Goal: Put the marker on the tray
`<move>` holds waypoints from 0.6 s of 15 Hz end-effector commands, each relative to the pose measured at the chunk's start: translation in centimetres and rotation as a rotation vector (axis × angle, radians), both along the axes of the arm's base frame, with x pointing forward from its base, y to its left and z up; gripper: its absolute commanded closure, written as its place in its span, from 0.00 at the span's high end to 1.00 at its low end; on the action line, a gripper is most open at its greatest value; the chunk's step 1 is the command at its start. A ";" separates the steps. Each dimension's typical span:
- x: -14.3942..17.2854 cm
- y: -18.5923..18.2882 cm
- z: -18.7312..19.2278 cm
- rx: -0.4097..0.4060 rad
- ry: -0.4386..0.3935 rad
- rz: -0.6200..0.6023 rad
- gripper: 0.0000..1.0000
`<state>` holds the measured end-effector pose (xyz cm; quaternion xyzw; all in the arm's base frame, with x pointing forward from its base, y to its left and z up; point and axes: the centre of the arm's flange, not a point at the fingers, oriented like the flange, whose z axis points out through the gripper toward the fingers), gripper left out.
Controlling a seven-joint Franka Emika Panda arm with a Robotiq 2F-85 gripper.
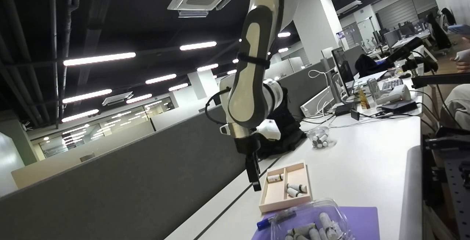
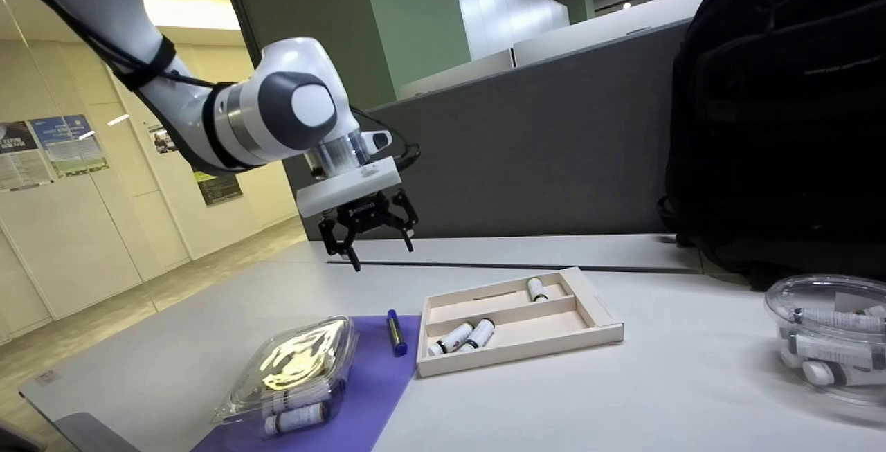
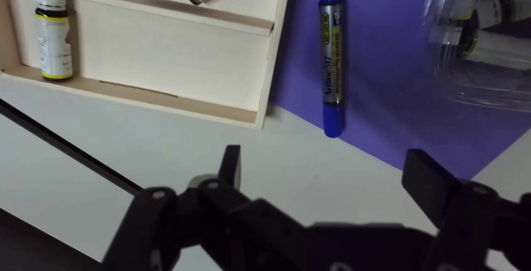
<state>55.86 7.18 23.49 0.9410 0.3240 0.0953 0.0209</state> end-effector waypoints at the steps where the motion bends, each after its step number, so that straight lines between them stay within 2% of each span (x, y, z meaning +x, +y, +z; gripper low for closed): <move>1: 2.7 1.2 -2.5 0.034 0.019 0.008 1.00; 9: 3.6 2.2 -7.1 0.070 0.067 0.011 1.00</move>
